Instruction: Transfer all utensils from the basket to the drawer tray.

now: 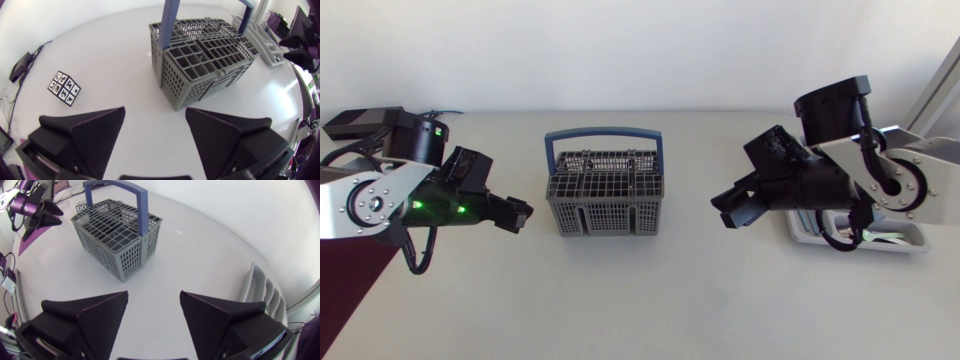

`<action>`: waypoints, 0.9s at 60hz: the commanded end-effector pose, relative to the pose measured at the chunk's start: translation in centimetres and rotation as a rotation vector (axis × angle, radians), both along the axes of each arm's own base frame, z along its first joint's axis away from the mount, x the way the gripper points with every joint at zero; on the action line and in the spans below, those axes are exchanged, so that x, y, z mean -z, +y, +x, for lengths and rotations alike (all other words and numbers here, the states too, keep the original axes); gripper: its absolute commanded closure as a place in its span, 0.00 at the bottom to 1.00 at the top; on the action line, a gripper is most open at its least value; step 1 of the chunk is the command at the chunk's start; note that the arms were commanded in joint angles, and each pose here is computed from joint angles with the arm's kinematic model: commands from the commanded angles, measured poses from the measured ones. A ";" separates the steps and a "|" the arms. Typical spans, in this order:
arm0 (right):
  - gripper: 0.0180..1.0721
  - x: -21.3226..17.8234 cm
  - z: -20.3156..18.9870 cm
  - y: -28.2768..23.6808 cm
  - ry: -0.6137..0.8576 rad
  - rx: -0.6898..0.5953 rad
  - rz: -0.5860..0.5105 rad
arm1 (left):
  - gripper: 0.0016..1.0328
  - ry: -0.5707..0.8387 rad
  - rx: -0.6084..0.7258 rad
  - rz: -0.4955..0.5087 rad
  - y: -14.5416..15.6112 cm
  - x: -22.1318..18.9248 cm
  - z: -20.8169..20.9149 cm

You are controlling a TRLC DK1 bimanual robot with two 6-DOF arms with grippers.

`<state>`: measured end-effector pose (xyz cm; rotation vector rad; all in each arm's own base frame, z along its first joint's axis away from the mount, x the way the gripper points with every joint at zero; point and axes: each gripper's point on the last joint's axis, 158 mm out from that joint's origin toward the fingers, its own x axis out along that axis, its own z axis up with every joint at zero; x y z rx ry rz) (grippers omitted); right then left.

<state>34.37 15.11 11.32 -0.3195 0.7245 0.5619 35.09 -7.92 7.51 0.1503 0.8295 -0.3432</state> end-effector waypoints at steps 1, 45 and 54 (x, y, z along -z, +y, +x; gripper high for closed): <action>0.23 0.2 -1.1 0.5 0.011 -0.008 0.029 | 0.17 -0.013 0.015 0.004 0.2 -0.3 -0.5; 0.04 -3.8 -3.2 -6.6 -0.200 0.160 -0.036 | 0.05 -0.235 -0.006 -0.006 1.9 -4.7 -5.1; 0.04 -5.7 -3.0 -8.9 -0.264 0.239 -0.018 | 0.05 -0.257 -0.033 -0.015 2.5 -5.0 -5.6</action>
